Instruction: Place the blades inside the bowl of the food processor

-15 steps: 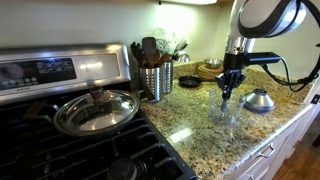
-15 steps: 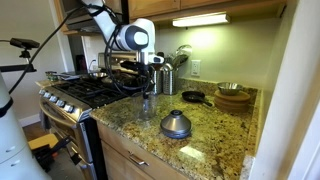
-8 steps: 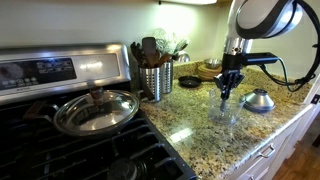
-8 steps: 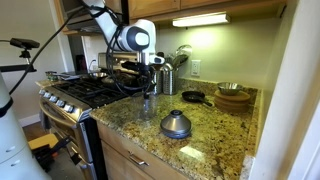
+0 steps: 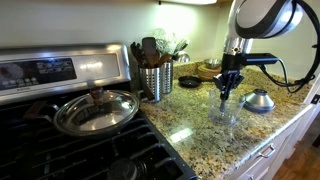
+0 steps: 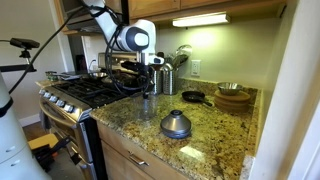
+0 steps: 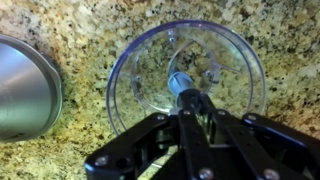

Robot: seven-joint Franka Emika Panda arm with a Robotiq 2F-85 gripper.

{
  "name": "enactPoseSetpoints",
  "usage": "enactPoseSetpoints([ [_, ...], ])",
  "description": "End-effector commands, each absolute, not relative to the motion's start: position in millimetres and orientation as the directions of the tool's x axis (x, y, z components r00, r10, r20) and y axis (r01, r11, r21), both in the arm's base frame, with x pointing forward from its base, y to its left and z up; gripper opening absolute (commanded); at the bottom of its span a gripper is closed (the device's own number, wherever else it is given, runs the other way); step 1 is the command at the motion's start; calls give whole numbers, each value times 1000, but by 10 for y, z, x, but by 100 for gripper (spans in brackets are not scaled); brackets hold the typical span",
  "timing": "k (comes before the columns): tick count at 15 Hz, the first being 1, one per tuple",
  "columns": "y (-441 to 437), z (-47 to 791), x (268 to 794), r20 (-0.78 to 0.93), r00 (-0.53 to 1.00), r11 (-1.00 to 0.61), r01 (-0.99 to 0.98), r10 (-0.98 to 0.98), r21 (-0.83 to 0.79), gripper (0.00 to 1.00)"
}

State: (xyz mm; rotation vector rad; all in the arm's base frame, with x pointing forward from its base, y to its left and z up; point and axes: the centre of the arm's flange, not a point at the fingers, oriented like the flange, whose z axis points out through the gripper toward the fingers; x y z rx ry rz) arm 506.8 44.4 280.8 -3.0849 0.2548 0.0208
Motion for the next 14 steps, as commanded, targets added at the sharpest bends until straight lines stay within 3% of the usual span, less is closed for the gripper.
enactPoseSetpoints([
  [1, 410, 2687, 4972, -18, 983, -982, -184, -184, -43, 8],
  [14, 345, 2476, 5041, -38, 980, -979, -195, -194, -50, 8],
])
